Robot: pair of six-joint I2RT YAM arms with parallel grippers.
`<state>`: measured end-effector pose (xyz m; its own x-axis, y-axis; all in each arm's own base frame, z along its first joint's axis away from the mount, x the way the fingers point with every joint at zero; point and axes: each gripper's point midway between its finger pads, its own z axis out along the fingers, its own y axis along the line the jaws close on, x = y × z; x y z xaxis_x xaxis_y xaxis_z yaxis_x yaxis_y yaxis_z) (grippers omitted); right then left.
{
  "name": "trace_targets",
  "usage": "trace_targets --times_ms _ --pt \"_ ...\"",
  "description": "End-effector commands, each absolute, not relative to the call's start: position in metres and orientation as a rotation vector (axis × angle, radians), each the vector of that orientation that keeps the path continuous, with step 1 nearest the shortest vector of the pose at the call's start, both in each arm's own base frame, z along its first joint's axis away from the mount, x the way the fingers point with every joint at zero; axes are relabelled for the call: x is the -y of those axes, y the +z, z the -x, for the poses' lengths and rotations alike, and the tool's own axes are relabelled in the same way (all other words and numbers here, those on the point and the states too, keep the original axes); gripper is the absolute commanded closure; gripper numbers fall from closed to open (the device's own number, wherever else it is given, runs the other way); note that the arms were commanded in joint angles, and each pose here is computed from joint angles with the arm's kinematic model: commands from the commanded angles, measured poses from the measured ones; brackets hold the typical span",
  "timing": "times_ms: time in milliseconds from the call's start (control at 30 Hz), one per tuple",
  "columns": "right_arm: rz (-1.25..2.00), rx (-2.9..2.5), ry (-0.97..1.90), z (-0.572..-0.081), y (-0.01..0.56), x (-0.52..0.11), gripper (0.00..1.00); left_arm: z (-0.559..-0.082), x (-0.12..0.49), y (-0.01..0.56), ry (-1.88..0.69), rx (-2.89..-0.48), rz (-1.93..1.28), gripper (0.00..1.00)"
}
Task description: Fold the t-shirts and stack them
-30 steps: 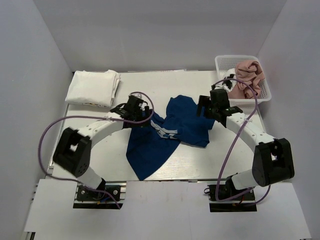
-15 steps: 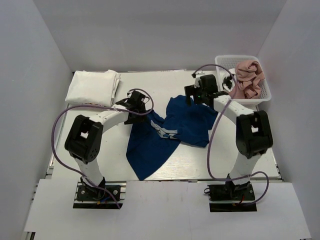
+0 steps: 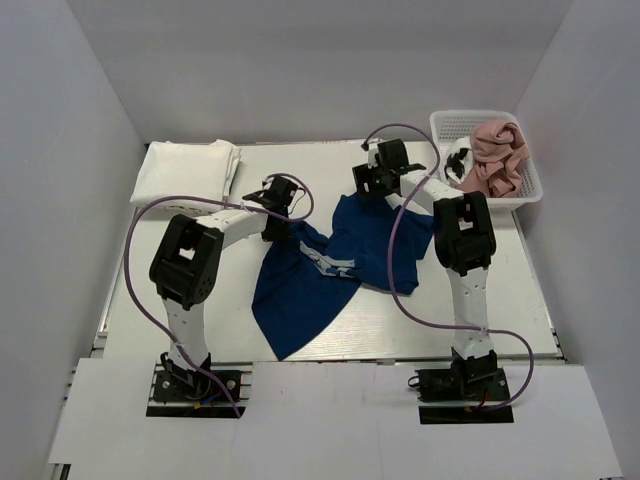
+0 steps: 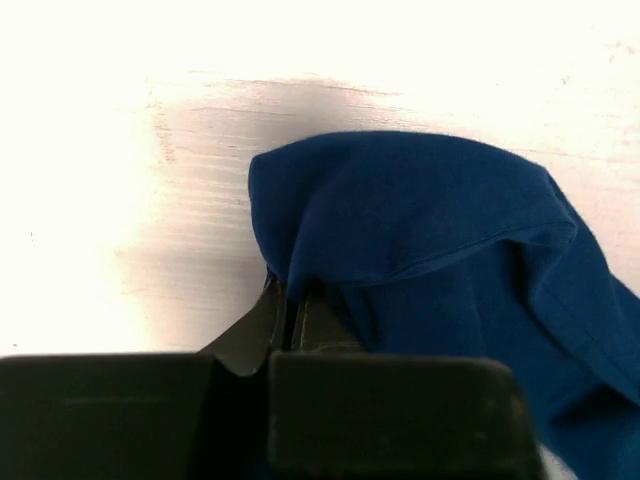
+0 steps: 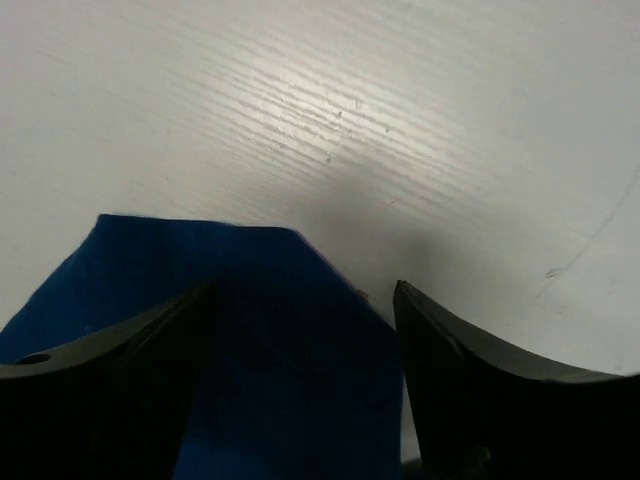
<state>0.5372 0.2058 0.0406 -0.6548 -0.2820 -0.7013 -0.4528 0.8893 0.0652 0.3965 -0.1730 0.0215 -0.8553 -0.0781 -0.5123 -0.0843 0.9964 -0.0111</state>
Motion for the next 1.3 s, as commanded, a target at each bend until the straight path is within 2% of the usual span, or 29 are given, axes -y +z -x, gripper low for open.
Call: trace_targets --times_ms 0,67,100,200,233,267,367,400,433,500,533,567,600,633,667,700,733,833,933,1033,1167,1267 --pt "0.567 -2.353 0.288 -0.534 0.027 -0.216 0.24 -0.395 0.166 0.034 0.038 -2.581 0.117 1.0" --pt "0.579 -2.374 0.266 -0.532 0.022 -0.221 0.33 -0.397 0.162 0.041 0.062 -2.566 0.124 1.0" --pt "0.582 -2.396 0.261 -0.531 0.013 -0.219 0.44 -0.401 0.164 0.054 0.041 -2.537 0.13 1.0" --pt "0.554 -2.392 0.226 -0.534 0.016 -0.221 0.81 -0.403 0.163 0.07 0.032 -2.499 0.125 1.0" --pt "0.554 -2.386 0.229 -0.534 0.019 -0.222 1.0 -0.406 0.158 0.085 0.051 -2.458 0.129 1.0" --pt "0.525 -2.387 0.19 -0.536 0.021 -0.217 1.0 -0.405 0.154 0.092 0.065 -2.446 0.136 1.0" --pt "0.461 -2.29 0.144 -0.537 0.074 -0.207 1.0 -0.406 0.138 0.133 0.113 -2.344 0.185 1.0" --pt "0.426 -2.188 0.144 -0.541 0.119 -0.206 1.0 -0.403 0.137 0.146 0.124 -2.32 0.186 1.0" --pt "0.409 -2.189 0.124 -0.532 0.12 -0.198 1.0 -0.403 0.127 0.163 0.162 -2.268 0.241 1.0" --pt "0.321 -2.036 0.085 -0.524 0.184 -0.182 1.0 -0.392 0.117 0.203 0.157 -2.173 0.302 1.0" --pt "0.276 -1.921 0.094 -0.501 0.245 -0.171 1.0 -0.383 0.112 0.212 0.152 -2.172 0.313 1.0" --pt "0.198 -1.861 0.032 -0.497 0.268 -0.154 1.0 -0.377 0.11 0.225 0.125 -2.145 0.335 1.0" --pt "0.164 -1.871 -0.026 -0.482 0.258 -0.141 1.0 -0.364 0.105 0.248 0.079 -2.087 0.357 1.0" --pt "0.086 -1.692 0.004 -0.458 0.335 -0.125 1.0 -0.358 0.102 0.261 0.048 -2.049 0.369 1.0" --pt "0.062 -1.652 0.003 -0.447 0.35 -0.116 1.0 -0.349 0.097 0.267 0.033 -2.03 0.375 1.0" --pt "0.061 -1.658 -0.02 -0.436 0.341 -0.108 1.0 -0.344 0.094 0.281 0.007 -1.989 0.376 1.0" --pt "0.021 -1.51 0.022 -0.401 0.397 -0.096 1.0 -0.33 0.089 0.311 -0.078 -1.907 0.392 1.0" --pt "0.004 -1.378 0.08 -0.354 0.446 -0.081 1.0 -0.307 0.086 0.365 -0.221 -1.756 0.359 1.0" --pt "0.036 -1.212 0.163 -0.293 0.504 -0.071 1.0 -0.263 0.083 0.431 -0.405 -1.567 0.267 1.0" --pt "0.037 -0.991 0.224 -0.213 0.566 -0.049 1.0 -0.213 0.078 0.492 -0.557 -1.354 0.157 1.0" --pt "0.073 -0.878 0.244 -0.164 0.608 -0.039 1.0 -0.156 0.079 0.546 -0.675 -1.184 0.001 1.0" --pt "0.101 -0.803 0.241 -0.139 0.639 -0.034 1.0 -0.145 0.079 0.565 -0.698 -1.153 -0.024 1.0"
